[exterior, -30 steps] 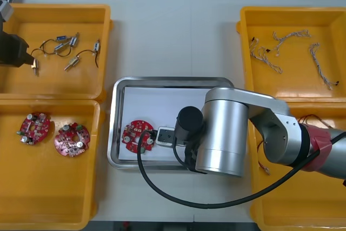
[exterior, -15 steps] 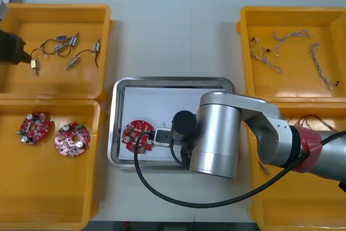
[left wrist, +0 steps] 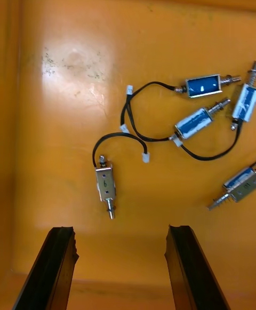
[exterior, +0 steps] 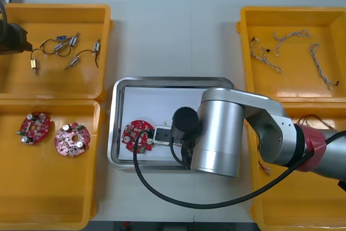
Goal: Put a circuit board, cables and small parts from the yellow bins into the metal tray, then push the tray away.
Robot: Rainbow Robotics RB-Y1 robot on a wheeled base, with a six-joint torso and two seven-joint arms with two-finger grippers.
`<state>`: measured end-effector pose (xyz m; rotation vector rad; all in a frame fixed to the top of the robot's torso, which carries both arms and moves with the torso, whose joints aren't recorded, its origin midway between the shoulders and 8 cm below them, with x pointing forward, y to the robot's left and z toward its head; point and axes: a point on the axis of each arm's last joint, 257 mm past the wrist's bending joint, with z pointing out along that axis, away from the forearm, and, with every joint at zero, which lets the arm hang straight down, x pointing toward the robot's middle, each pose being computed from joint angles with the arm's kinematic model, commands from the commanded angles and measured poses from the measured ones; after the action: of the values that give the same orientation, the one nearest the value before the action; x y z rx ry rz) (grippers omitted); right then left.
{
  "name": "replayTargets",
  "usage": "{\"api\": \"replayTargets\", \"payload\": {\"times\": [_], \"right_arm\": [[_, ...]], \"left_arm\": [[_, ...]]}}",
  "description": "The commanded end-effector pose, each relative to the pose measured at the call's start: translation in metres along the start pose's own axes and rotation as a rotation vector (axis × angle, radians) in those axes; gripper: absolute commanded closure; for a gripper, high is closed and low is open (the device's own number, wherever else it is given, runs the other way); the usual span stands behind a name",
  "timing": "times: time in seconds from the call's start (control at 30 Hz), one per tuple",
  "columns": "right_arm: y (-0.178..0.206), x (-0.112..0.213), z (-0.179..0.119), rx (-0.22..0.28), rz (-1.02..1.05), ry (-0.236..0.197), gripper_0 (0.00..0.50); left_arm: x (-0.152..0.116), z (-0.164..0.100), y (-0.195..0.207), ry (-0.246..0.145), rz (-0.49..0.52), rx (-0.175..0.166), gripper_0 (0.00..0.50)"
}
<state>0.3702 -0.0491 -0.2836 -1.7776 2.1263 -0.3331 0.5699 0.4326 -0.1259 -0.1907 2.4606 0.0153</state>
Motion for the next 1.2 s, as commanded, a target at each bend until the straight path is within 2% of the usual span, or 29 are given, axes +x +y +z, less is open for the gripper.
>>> {"api": "replayTargets", "payload": {"times": [0.03,0.23,0.37,0.47,0.53,0.7,0.9,1.0,1.2], "right_arm": [[-0.025,-0.006,-0.042,0.028,0.005,-0.038,0.0],[-0.035,0.011,-0.071,0.011,0.098,-0.02,0.0],[-0.041,0.022,-0.094,-0.009,0.233,-0.025,0.0],[-0.047,0.023,-0.106,-0.016,0.312,-0.059,0.0],[-0.055,0.027,-0.118,-0.022,0.408,-0.099,0.0],[-0.07,0.043,-0.132,-0.037,0.574,-0.135,0.0],[-0.093,0.07,-0.146,-0.023,0.78,-0.158,0.0],[-0.102,0.084,-0.148,-0.01,0.873,-0.154,0.0],[-0.122,0.114,-0.154,0.022,1.061,-0.152,0.0]], "left_arm": [[-0.026,-0.003,-0.017,-0.042,0.145,-0.01,0.0],[-0.023,0.017,-0.014,-0.039,0.144,-0.03,0.0],[-0.019,0.028,-0.013,-0.029,0.147,-0.058,0.0],[-0.017,0.034,-0.013,-0.026,0.15,-0.068,0.0],[-0.015,0.042,-0.013,-0.029,0.15,-0.074,0.0],[-0.012,0.05,-0.015,-0.027,0.154,-0.08,0.0],[-0.015,0.056,-0.015,-0.036,0.148,-0.083,0.0],[-0.019,0.063,-0.014,-0.049,0.139,-0.08,0.0],[-0.02,0.064,-0.012,-0.042,0.145,-0.081,0.0]]}}
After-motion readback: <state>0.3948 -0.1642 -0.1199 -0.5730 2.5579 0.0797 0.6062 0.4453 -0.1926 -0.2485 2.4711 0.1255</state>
